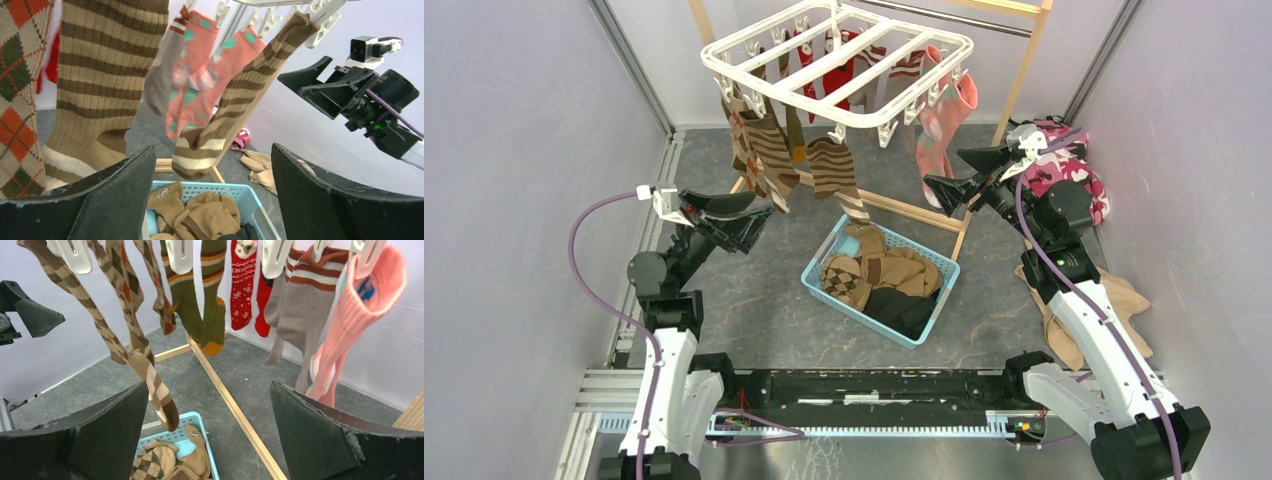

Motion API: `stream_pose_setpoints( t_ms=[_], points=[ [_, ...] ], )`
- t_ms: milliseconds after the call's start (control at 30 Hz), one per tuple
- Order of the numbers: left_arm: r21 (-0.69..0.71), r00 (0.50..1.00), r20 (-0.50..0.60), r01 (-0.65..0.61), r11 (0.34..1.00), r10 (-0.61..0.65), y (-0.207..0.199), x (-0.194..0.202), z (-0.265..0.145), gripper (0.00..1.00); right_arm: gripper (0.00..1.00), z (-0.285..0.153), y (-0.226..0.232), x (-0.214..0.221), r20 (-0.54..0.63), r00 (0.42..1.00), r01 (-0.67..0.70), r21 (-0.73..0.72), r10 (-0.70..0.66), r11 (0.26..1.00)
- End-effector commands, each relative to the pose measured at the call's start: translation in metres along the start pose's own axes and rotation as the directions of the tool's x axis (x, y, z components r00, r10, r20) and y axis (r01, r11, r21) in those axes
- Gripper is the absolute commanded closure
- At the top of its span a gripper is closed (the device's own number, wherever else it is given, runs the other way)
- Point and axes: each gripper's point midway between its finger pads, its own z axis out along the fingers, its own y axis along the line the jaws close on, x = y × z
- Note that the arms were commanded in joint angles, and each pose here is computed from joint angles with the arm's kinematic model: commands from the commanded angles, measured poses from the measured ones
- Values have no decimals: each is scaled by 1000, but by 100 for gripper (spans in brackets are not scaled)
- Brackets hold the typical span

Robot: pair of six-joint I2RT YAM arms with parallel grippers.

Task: Clip the socks to the hanger
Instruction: Rotate the hanger at the clothesline, then reset both arms

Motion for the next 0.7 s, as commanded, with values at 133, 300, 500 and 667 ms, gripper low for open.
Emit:
stream_pose_setpoints(
  t_ms=[133,300,500,667],
  points=[
    [208,994,67,74,975,-90,-36,-1,-10,11,2,-7,-15,5,18,1000,21,92,-23,996],
    [200,995,71,53,978,-68,-36,3,-14,10,2,-8,-16,23,-6,1000,5,85,-4,996],
    [183,995,59,74,980,-86,-29,12,-15,9,4,4,-16,42,-40,998,-42,47,44,998],
    [172,995,42,77,982,-85,-26,16,-15,10,22,16,-9,54,-54,995,-81,-3,81,997]
  ],
)
